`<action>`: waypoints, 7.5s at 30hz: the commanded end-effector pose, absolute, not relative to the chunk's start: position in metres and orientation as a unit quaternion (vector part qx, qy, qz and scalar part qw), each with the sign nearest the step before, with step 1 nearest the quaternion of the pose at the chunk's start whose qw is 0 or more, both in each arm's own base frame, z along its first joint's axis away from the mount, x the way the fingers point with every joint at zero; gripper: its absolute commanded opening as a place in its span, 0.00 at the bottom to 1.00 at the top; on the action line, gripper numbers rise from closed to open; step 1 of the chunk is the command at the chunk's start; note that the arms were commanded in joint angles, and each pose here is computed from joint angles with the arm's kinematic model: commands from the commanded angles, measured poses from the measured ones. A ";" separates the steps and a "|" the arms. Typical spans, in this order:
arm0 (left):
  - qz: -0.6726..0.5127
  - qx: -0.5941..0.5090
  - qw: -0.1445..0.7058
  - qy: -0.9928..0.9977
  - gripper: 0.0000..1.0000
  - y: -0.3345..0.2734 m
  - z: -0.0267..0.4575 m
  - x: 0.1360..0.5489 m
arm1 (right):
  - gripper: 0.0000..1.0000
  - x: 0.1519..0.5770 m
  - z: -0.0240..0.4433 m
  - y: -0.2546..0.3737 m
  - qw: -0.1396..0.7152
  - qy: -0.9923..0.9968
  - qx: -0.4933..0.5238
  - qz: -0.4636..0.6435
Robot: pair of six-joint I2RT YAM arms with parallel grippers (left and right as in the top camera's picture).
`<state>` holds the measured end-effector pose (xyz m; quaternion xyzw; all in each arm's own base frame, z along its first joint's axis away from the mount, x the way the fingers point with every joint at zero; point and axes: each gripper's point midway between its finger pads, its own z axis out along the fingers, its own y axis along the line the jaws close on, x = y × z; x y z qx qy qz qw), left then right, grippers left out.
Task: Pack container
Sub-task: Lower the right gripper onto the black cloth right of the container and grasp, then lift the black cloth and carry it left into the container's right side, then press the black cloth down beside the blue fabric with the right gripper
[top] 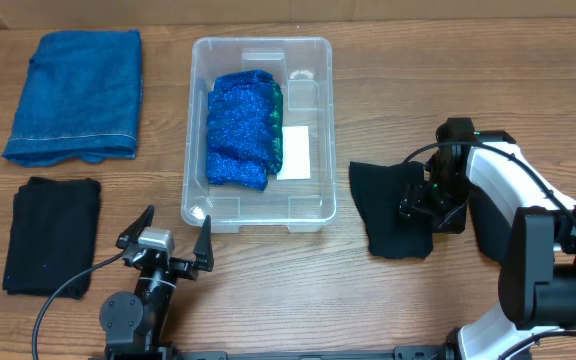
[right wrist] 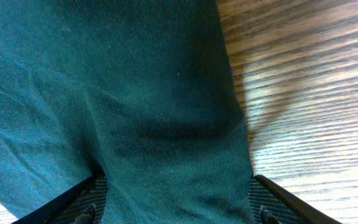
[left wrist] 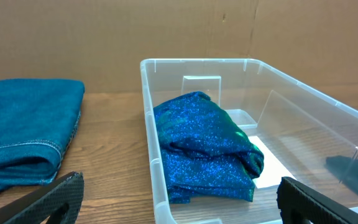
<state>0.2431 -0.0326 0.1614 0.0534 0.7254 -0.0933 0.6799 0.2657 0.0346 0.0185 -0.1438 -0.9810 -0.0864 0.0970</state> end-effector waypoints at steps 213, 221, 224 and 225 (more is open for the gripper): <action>-0.085 0.059 0.684 0.722 1.00 -0.032 0.162 0.243 | 0.44 0.464 0.072 0.297 -0.155 -0.974 0.047 -0.159; -0.085 0.059 0.684 0.722 1.00 -0.032 0.162 0.243 | 0.50 0.476 0.107 0.302 -0.183 -0.967 0.051 -0.171; -0.085 0.059 0.684 0.722 1.00 -0.032 0.162 0.243 | 0.54 0.485 0.144 0.301 -0.210 -0.959 0.066 -0.176; -0.085 0.059 0.684 0.722 1.00 -0.032 0.162 0.243 | 0.56 0.486 0.159 0.300 -0.221 -0.957 0.068 -0.177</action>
